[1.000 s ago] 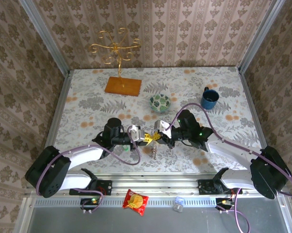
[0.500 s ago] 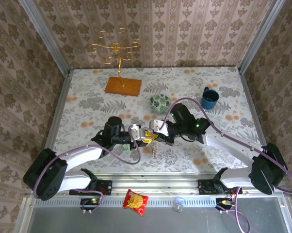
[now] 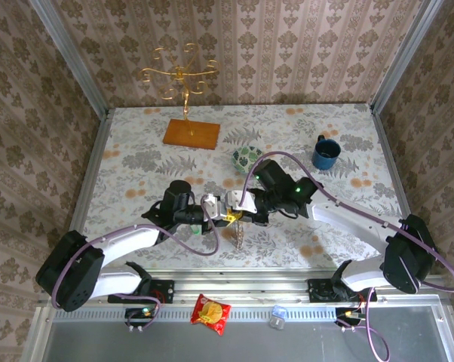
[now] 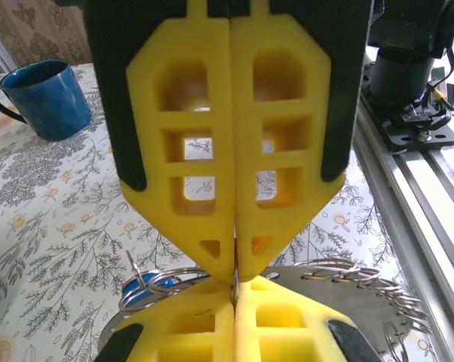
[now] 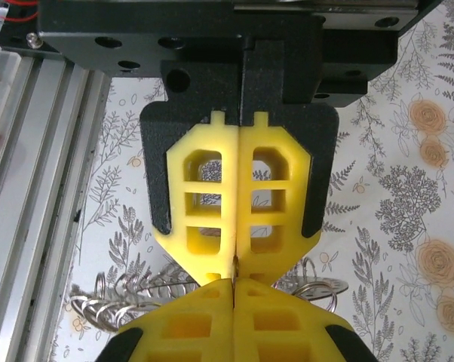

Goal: Put the keys on the keyring

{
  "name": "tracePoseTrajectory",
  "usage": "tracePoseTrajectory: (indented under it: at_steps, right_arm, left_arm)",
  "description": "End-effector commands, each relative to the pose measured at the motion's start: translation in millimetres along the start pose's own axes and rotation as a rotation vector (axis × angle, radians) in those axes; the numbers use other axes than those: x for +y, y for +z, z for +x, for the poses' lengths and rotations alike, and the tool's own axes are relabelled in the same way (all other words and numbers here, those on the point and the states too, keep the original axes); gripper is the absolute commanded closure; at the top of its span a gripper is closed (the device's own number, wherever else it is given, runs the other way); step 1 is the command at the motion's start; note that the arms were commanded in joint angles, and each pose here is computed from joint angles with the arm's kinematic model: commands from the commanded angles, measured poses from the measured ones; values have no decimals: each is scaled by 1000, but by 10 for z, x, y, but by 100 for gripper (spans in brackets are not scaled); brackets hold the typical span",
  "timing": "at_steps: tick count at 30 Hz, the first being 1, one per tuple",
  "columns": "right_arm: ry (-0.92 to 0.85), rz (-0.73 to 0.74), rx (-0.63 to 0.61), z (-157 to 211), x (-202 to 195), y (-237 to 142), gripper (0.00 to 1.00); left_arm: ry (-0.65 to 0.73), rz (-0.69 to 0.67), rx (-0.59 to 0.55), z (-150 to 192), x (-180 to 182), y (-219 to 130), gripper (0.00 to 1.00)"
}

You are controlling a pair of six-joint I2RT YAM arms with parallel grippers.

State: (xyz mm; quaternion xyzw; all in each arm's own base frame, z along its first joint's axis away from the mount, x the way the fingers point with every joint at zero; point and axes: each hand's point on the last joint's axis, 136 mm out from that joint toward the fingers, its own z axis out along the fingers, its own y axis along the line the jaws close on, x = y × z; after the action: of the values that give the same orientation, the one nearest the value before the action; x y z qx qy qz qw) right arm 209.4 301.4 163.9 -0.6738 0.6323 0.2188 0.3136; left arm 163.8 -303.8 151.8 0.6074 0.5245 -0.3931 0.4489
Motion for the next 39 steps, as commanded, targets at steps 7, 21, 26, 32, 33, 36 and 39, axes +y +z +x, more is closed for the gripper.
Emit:
tracePoseTrajectory:
  at_steps: [7,21,26,32,33,36,39]
  right_arm:
    - [112,147,-255,-24,-119,-359,68]
    - [-7,136,-168,110,54,-133,69]
    - [-15,124,-174,65,56,-99,70]
    - [-19,114,-167,58,56,-36,76]
    - [-19,119,-168,54,43,-31,77]
    - [-24,125,-179,19,24,-23,80]
    - [-28,129,-185,-7,4,-15,86]
  left_arm:
    - [122,-15,-49,-160,-1,-10,100]
    - [329,-54,-35,-161,-68,14,100]
    - [327,-42,-39,-167,-83,29,100]
    - [320,-37,-43,-172,-88,33,100]
    - [318,-35,-43,-169,-89,33,100]
    - [311,-28,-44,-161,-99,39,100]
    - [309,-24,-49,-175,-100,45,100]
